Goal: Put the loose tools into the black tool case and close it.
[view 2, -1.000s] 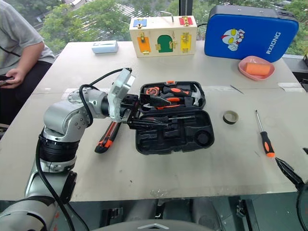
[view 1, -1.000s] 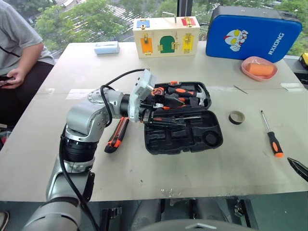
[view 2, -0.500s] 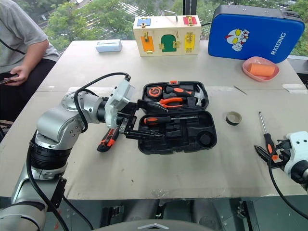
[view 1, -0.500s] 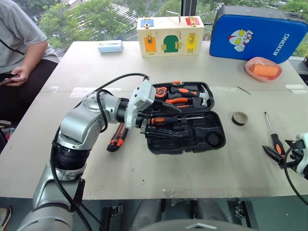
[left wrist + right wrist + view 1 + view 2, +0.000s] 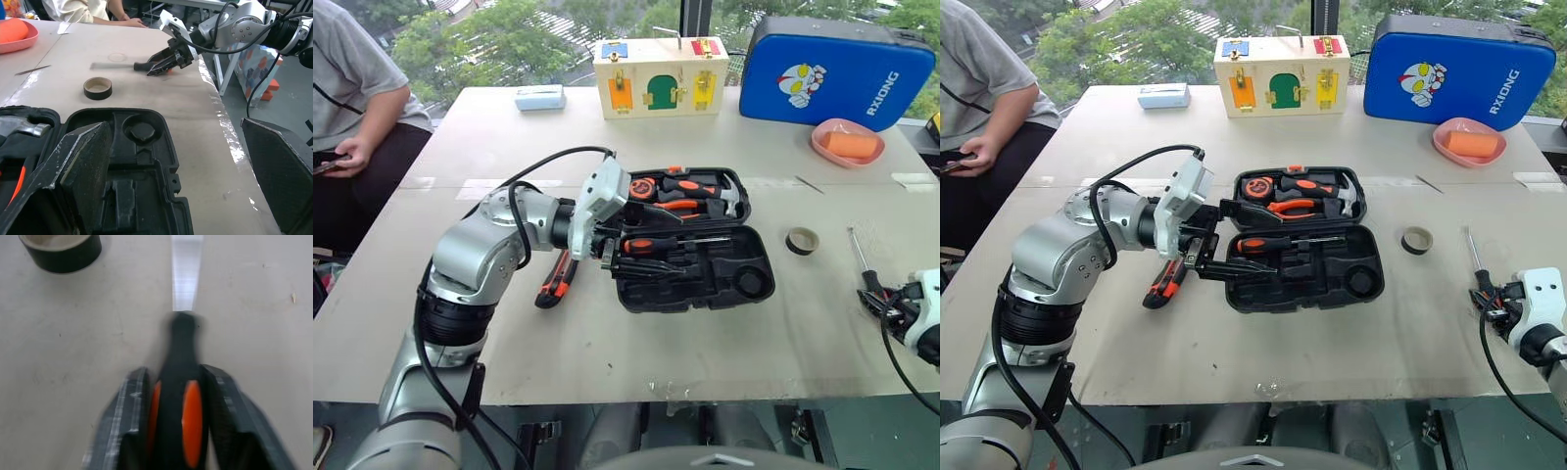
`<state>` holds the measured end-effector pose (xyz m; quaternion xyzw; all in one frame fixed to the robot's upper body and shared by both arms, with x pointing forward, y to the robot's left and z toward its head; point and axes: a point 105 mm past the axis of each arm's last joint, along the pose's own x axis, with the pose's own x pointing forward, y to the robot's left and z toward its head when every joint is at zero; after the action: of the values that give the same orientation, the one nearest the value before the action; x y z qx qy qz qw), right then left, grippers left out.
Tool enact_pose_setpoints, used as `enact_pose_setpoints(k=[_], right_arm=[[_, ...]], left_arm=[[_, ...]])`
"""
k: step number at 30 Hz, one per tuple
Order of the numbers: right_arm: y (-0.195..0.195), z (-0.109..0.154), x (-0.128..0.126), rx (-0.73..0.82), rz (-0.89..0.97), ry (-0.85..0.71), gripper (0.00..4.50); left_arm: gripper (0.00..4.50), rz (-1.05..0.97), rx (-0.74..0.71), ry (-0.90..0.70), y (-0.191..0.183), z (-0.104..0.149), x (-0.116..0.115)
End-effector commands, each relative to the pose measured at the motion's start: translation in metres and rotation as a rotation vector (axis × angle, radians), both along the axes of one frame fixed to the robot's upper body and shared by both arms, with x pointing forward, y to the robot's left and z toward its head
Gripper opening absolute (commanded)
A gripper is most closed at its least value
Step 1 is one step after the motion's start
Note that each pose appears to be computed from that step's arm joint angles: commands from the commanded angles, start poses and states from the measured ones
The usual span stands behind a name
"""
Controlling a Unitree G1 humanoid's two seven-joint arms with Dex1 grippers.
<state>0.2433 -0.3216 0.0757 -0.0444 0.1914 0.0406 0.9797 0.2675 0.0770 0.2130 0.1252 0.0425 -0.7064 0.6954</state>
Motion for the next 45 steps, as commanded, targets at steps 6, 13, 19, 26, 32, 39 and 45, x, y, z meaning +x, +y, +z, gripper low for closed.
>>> enact_pose_setpoints(k=[6,13,19,26,32,39,45], right_arm=[[0.058,0.110,0.053,-0.192,0.455,-0.355,0.53],[0.151,0.127,0.050,-0.274,1.197,-0.266,0.53],[0.193,0.113,0.062,-0.393,1.532,-0.211,0.53],[0.210,0.094,0.092,-0.510,1.561,-0.152,0.53],[0.215,0.081,0.095,-0.506,1.565,-0.085,0.53],[0.214,0.071,0.095,-0.458,1.501,-0.017,0.53],[0.209,0.061,0.095,-0.403,1.425,0.046,0.53]], left_arm=[[4.50,0.140,0.102,-0.006,0.052,-0.001,-0.001],[4.50,0.201,0.179,0.045,0.076,-0.011,-0.023],[4.50,0.252,0.190,0.065,0.082,-0.015,-0.036],[4.50,0.290,0.162,0.046,0.078,-0.012,-0.038],[4.50,0.294,0.141,0.031,0.073,-0.010,-0.035],[4.50,0.344,0.138,0.018,0.084,-0.010,-0.027],[4.50,0.342,0.131,0.012,0.082,-0.009,-0.028]])
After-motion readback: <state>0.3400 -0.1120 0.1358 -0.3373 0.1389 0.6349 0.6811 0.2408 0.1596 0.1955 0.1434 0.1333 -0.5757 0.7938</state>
